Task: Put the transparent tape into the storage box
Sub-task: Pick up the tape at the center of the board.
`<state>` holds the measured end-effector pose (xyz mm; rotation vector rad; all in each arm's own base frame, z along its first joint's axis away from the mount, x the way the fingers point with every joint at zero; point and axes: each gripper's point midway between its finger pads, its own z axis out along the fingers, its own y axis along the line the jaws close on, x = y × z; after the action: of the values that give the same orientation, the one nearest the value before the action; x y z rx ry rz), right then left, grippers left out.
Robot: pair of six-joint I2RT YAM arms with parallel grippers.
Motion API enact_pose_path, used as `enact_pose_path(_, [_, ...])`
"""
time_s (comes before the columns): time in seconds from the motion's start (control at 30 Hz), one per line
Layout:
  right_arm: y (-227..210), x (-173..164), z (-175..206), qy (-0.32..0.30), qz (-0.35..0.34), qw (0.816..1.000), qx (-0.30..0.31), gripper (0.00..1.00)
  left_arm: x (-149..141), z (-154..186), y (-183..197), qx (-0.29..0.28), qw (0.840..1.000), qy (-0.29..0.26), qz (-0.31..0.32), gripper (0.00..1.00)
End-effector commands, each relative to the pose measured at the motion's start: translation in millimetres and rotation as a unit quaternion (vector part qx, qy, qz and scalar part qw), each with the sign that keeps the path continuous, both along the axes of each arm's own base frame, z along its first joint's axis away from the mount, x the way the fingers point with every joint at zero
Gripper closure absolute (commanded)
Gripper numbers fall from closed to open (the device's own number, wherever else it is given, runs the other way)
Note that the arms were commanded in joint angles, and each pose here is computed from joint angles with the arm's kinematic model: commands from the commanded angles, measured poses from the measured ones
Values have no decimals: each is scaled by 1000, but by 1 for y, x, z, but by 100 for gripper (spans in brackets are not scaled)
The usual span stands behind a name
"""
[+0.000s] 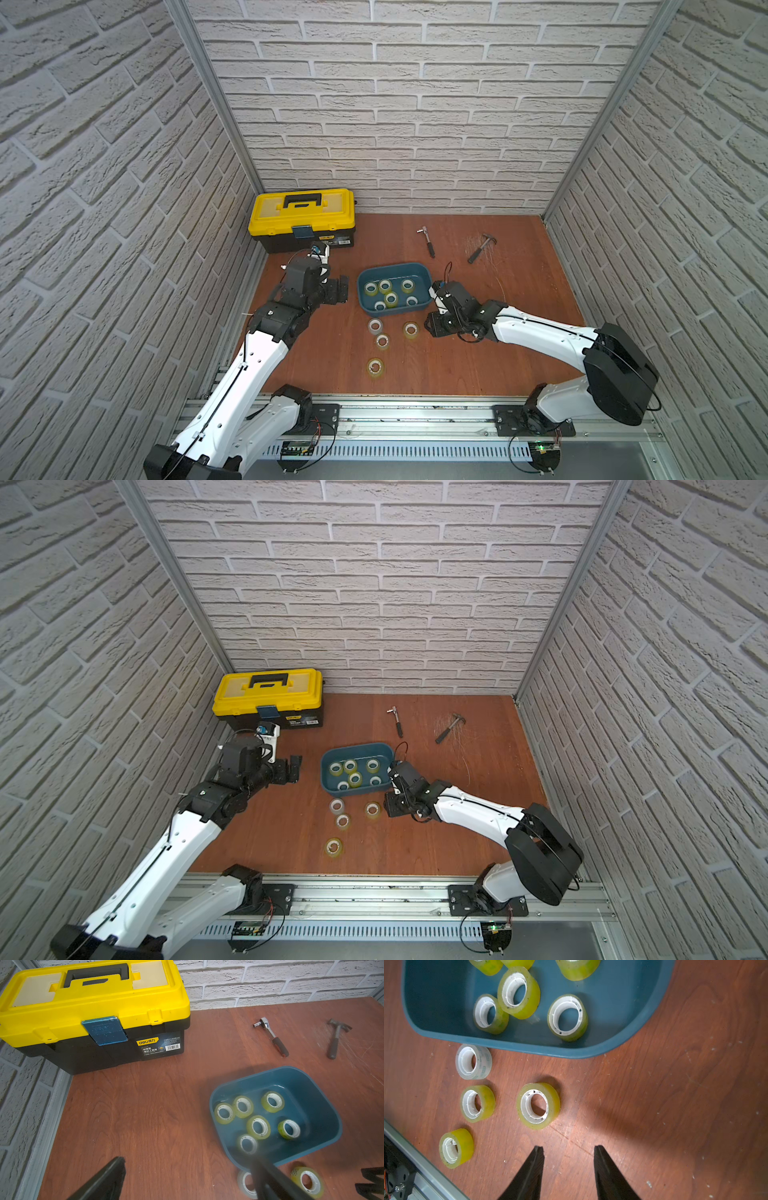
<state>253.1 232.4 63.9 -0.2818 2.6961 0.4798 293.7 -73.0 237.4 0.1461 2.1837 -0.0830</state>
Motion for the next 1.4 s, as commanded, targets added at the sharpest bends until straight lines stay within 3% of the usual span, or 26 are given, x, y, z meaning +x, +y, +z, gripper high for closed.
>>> enact_pose_path(0.0, [4,1,-4,2,-9,1000,-3,55,0,-1,0,5,1000,-4,-1,2])
enact_pose_path(1.07, [41,19,-34,6,3,998,-55,57,-2,1,-8,11,1000,-7,-20,2])
enact_pose_path(1.37, [38,10,-44,5,9,997,-80,69,-1,0,-9,12,1000,-5,-21,2])
